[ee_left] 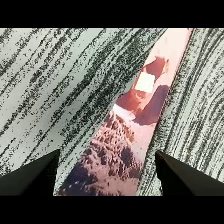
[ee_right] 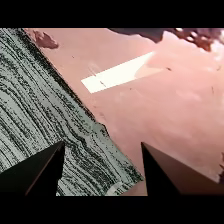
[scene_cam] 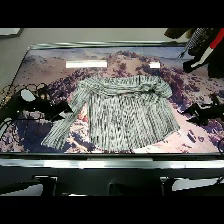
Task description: Fold the clothes and pants, and hang the long-sleeved shirts on hangers.
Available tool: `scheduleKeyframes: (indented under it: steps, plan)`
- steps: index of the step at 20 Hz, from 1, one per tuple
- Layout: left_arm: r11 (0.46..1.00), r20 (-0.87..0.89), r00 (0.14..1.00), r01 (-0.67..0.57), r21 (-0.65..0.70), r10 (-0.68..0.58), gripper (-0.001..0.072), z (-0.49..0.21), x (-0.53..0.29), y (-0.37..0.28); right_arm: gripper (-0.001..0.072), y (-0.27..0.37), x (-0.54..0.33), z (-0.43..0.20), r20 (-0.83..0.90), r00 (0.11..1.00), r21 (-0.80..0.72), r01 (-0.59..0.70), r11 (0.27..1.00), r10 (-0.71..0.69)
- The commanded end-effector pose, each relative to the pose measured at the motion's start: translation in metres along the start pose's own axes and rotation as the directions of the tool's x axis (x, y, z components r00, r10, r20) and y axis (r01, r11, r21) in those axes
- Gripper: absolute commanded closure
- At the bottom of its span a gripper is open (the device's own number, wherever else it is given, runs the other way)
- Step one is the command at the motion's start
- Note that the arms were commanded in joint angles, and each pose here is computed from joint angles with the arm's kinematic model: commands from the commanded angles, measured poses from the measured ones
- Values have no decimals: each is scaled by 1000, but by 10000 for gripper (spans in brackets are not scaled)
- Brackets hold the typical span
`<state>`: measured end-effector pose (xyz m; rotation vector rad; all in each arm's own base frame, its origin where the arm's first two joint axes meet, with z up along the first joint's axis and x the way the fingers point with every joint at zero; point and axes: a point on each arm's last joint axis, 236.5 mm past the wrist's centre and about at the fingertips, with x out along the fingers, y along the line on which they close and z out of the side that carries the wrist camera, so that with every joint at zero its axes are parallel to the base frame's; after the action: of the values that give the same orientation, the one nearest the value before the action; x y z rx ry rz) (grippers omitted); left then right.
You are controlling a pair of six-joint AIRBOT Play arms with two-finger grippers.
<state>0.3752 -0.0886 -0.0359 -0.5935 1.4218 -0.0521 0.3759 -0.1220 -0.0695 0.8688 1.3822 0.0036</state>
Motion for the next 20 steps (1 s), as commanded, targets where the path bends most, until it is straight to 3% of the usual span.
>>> scheduleKeyframes:
  steps: [1,9,10,11,13,17,20]
  plan:
    - [1000,1,1000,1,17,-1,43,-1,2,1,154,-1,17,-8,-54,997,5,-46,999,47]
    - [1000,-15,1000,6,6,-6,38,-4,2,1,160,3,44,-43,-134,981,107,-124,987,138]
    - [1000,-42,999,0,-8,0,37,-10,2,4,251,2,47,-47,-143,980,115,-125,985,141]
    - [1000,-62,998,7,-27,-9,25,-15,4,4,502,2,47,-49,-149,978,117,-127,985,144]
    - [998,-102,993,56,-25,-58,23,-30,15,1,670,11,41,-45,-123,979,92,-153,984,164]
    - [986,-147,976,153,-74,-162,23,-66,50,-11,682,23,22,-37,-59,985,70,-156,985,160]
    - [989,-151,978,141,-37,-145,23,-81,73,-21,682,27,19,-43,-76,983,93,-160,983,167]
